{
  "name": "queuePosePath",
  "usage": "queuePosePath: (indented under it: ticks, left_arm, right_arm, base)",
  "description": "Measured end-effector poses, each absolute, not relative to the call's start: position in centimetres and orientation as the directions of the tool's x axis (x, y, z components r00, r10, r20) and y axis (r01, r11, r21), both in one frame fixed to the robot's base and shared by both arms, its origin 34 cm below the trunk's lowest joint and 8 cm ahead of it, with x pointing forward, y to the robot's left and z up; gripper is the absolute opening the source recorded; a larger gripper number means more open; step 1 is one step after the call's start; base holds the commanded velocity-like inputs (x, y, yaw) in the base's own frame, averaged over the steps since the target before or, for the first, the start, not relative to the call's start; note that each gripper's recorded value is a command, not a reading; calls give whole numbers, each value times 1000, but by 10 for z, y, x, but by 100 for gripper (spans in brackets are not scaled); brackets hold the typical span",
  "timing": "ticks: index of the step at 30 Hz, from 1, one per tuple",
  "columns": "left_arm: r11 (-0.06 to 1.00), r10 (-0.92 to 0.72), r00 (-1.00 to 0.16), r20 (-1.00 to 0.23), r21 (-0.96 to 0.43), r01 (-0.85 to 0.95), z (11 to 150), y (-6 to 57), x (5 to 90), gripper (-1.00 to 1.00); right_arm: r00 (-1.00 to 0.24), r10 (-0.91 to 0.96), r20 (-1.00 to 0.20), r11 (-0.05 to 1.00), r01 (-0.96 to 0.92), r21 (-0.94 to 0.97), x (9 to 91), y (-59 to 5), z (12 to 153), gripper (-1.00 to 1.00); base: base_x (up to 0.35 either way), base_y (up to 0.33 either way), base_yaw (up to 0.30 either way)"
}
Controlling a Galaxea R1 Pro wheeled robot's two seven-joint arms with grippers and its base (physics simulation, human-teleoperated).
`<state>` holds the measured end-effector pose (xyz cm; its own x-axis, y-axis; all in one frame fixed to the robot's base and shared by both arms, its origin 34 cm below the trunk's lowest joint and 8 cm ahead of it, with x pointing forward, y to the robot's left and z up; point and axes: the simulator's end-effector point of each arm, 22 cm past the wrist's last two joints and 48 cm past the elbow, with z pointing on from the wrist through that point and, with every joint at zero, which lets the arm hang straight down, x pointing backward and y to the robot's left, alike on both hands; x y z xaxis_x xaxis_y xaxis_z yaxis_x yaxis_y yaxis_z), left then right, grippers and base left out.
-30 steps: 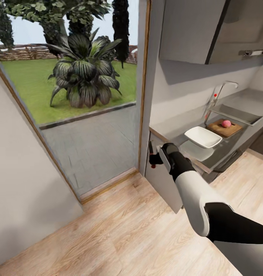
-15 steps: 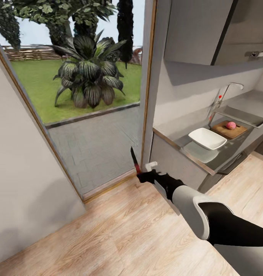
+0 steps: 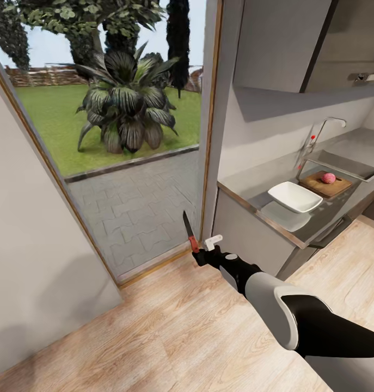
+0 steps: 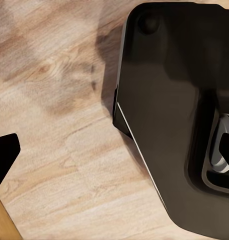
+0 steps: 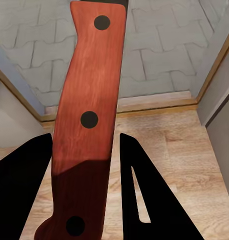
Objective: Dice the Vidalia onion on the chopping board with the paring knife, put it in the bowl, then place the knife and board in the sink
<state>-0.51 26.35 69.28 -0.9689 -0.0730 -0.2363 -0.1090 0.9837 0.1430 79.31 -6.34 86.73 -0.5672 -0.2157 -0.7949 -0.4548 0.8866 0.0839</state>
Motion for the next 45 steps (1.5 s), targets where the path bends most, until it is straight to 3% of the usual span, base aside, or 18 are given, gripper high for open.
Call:
queuePosePath:
  ticks: [4,10,11,16,32,36,39,45]
  left_arm:
    - [984,-73,-969,-238,143,-109,693,263,-4,100]
    - [984,-72,-969,-238,143,-109,693,263,-4,100]
    - [984,-73,-968,-240,142,-109,693,263,-4,100]
    - [983,-73,-969,-238,144,-110,693,264,-5,100]
    - [983,-73,-969,-236,145,-110,693,264,-5,100]
    - [983,-73,-969,-236,145,-110,693,264,-5,100]
    - [983,-73,-969,-237,144,-110,693,264,-4,100]
    - [983,-73,-969,-237,144,-110,693,264,-4,100]
  right_arm:
    - [-596,-220,-773,898,-433,78,802,-71,874,-100]
    - [-621,-185,-762,959,-283,-2,873,-123,1020,-100]
    - [-577,-184,-796,962,-273,-25,879,-125,1063,-100]
    - [-528,-343,-777,920,-357,-163,859,-86,1119,-100]
    - [-532,-290,-795,918,-388,-74,749,-68,1058,-100]
    - [-503,-259,-825,919,-390,-51,728,-67,1060,-100]
    - [-410,-237,-881,910,-411,-53,720,-57,1061,-100]
    - [-401,-235,-885,908,-415,-53,717,-56,1059,-100]
  base:
    - [0,0,0]
    - [0,0,0]
    - [0,0,0]
    - [0,0,0]
    - [0,0,0]
    - [-51,-43,0]
    - [-230,-188,0]
    - [-256,-213,0]
